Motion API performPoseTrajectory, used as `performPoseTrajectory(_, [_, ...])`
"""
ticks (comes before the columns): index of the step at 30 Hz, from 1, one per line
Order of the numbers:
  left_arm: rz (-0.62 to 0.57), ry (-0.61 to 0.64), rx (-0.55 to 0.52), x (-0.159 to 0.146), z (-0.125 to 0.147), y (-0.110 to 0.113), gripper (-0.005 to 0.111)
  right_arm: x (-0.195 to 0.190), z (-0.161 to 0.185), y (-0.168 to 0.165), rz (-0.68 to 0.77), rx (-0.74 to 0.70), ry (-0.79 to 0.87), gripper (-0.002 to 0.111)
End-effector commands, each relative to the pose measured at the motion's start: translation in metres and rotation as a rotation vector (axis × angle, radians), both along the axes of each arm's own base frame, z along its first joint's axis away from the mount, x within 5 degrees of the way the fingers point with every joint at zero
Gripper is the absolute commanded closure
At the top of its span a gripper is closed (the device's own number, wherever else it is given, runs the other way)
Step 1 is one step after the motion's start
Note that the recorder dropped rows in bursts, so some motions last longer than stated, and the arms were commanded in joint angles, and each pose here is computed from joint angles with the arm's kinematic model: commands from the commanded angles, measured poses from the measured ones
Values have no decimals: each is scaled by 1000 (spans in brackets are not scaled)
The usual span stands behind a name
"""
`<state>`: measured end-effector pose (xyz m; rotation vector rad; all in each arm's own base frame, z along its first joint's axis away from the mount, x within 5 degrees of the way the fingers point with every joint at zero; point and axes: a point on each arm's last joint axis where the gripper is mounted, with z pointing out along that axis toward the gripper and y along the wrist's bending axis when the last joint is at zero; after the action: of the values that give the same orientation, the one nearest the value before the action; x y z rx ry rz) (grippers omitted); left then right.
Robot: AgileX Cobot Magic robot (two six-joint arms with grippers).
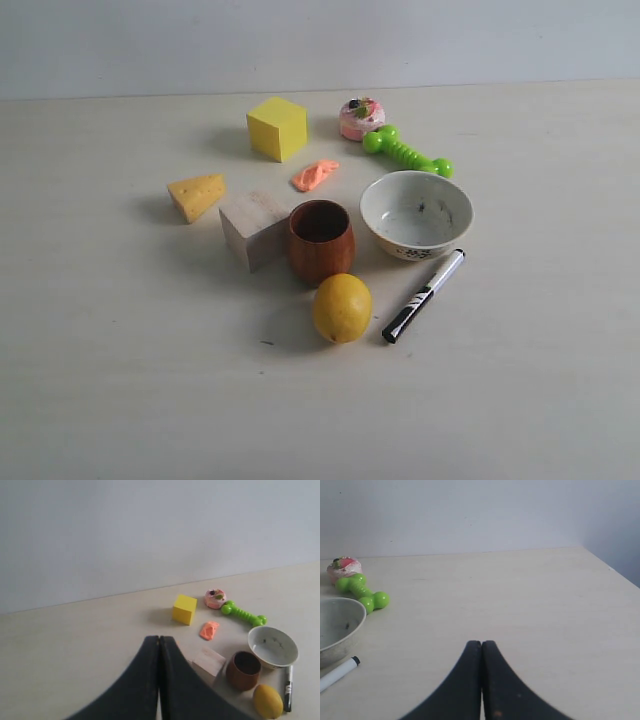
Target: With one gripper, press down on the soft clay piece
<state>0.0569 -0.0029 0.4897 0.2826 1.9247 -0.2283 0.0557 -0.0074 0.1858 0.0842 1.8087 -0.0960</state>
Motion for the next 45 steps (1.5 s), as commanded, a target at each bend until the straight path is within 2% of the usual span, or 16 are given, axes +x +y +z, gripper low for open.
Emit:
performPoseTrajectory(1, [69, -17, 41, 6, -6, 2, 107, 0, 0, 0, -4, -8, -11, 108])
performPoseTrajectory(6, [193, -43, 54, 23, -26, -3, 107, 0, 0, 0, -4, -8, -11, 108])
performPoseTrajectory(11, [277, -90, -43, 32, -60, -2, 107, 0, 0, 0, -4, -8, -11, 108])
performPoseTrajectory(14, [308, -157, -86, 27, -84, 2, 107, 0, 0, 0, -4, -8, -11, 108])
performPoseTrajectory(20, [398, -231, -91, 2, -140, 12, 107, 0, 0, 0, -4, -8, -11, 108])
performPoseTrajectory(25, [455, -256, -104, -9, -168, 14, 107, 0, 0, 0, -4, -8, -11, 108])
performPoseTrajectory(33, [459, -208, -117, -8, -190, 14, 107, 0, -1, 0, -5, -7, -4, 108])
performPoseTrajectory(40, [457, -122, -117, -2, -222, 13, 107, 0, -1, 0, -5, -7, -4, 108])
performPoseTrajectory(45, [421, -207, -134, -2, -243, 10, 107, 0, -1, 0, -5, -7, -4, 108])
